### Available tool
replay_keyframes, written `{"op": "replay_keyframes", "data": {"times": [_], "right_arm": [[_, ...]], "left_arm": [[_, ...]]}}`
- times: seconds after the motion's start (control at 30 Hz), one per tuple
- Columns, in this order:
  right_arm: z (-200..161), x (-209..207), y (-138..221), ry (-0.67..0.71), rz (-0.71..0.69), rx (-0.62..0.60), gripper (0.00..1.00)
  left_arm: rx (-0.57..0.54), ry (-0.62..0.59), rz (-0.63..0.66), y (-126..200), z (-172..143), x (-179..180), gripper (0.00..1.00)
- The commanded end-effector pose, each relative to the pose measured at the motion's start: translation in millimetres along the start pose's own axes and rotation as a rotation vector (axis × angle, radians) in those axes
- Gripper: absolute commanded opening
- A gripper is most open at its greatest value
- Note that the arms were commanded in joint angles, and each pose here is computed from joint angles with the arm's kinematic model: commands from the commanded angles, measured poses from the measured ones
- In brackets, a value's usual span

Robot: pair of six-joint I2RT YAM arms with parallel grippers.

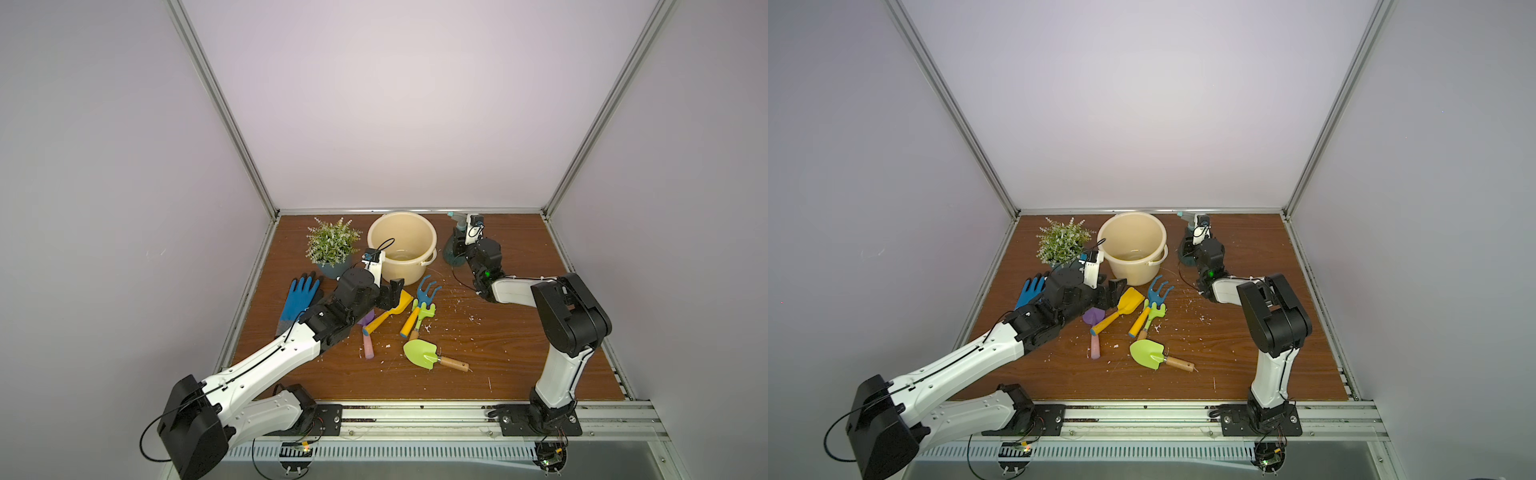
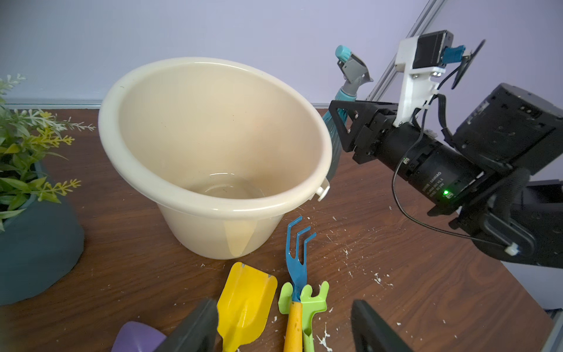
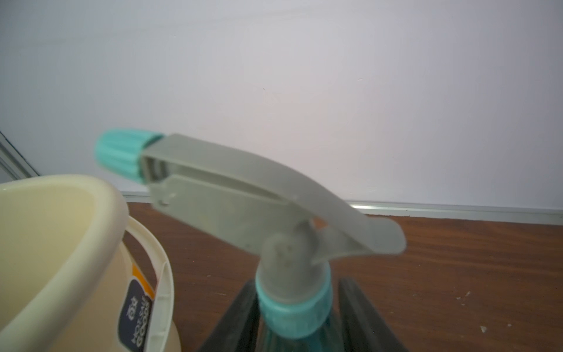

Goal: Organize the gardening tools
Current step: Adjust the gardening tool at the center of the board.

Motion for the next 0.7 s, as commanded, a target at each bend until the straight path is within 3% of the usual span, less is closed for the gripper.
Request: {"op": "replay_keyframes", "data": {"times": [0.0,0.23,0.67], "right_arm": [[22,2,7,-0.010,0.012,-0.060,0.55],[36,2,11,0.007,0.010,-0.076,0.66],[60,-6,43,0.018,-0.040,-0.045,0.69]], "left_arm": [[-0.026,0.017,0.007,3,3,3,0.73],[-0.029,0.012,0.004,3,3,2,0.73],[-0.048,-0.024,0.033,2,8,2,0.77]]}}
Point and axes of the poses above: each gripper's point midway between its finger pads, its own y axis back along the fingers, its own x axis along the line the jaws close on, z = x × y, the point moved 10 cm from there along y, back along the fingers, and after that the axes turned 2 degrees about y, right-handed, at the moved point
